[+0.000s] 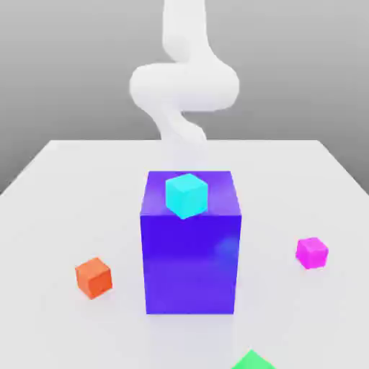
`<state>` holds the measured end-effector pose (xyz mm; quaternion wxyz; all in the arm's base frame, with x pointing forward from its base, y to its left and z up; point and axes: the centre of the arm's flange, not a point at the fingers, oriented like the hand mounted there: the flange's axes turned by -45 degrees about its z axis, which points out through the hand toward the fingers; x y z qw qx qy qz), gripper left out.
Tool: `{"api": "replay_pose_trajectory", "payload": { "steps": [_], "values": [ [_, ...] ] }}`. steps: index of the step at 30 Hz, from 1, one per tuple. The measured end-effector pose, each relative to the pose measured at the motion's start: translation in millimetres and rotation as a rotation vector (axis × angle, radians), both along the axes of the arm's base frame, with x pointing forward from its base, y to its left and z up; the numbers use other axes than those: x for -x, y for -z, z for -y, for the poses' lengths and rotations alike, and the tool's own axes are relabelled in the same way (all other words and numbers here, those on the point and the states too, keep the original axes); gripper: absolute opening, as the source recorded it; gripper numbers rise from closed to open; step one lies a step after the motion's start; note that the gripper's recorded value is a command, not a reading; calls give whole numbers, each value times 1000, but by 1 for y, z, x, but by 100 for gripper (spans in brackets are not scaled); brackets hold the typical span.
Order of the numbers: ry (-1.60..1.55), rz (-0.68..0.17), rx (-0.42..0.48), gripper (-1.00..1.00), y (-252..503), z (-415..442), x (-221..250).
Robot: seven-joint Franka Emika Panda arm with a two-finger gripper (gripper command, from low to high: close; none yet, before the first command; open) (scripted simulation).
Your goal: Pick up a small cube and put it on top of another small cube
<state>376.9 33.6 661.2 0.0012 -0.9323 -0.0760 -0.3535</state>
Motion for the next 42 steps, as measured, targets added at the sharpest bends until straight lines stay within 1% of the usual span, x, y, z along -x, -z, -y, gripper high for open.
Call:
{"api": "replay_pose_trajectory", "payload": {
  "steps": [2,5,7,10,15,18,21,24,28,29,36,42],
  "values": [
    [-149,-67,64,0,49,-35,-21],
    [-360,-151,154,0,120,-87,-33],
    [-501,-202,213,0,166,-121,-32],
    [-715,-272,301,0,236,-167,-16],
    [-1081,-376,448,0,346,-225,42],
    [-1302,-433,536,0,406,-244,89],
    [-1548,-473,630,0,458,-259,150],
    [-1570,-492,638,0,490,-253,152],
    [-1571,-496,636,0,526,-250,153],
    [-1571,-496,637,-100,533,-250,153],
    [-1571,-498,638,-100,533,-250,153],
    [-1570,-498,639,-100,485,-250,152]
  ]
}}
